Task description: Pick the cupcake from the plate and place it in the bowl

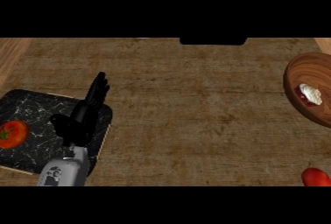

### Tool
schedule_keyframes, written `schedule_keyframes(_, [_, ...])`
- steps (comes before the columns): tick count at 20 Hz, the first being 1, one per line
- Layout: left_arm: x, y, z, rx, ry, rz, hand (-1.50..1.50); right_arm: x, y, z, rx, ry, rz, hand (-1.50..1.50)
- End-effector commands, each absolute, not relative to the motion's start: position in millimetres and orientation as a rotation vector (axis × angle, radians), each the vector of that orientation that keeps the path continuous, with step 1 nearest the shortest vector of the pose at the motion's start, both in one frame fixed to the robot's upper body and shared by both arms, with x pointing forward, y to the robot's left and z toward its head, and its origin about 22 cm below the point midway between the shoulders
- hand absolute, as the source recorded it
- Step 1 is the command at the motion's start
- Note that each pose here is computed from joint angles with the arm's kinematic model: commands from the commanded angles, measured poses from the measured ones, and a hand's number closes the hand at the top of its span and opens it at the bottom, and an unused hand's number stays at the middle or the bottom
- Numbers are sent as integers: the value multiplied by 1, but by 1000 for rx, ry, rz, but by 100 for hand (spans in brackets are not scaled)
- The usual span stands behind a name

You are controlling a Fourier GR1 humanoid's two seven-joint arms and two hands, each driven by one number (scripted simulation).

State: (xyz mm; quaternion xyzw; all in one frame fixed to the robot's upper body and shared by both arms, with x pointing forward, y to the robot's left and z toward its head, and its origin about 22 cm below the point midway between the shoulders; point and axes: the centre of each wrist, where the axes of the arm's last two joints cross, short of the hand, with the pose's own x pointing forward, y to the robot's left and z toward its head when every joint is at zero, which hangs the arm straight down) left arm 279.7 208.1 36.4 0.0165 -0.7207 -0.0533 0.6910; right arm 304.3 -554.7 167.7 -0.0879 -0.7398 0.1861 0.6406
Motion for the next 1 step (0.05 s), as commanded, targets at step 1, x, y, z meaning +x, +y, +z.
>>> schedule_keyframes(1, [277,210,37,31,-1606,-126,0,291,-563,157,72,-1778,455,-150])
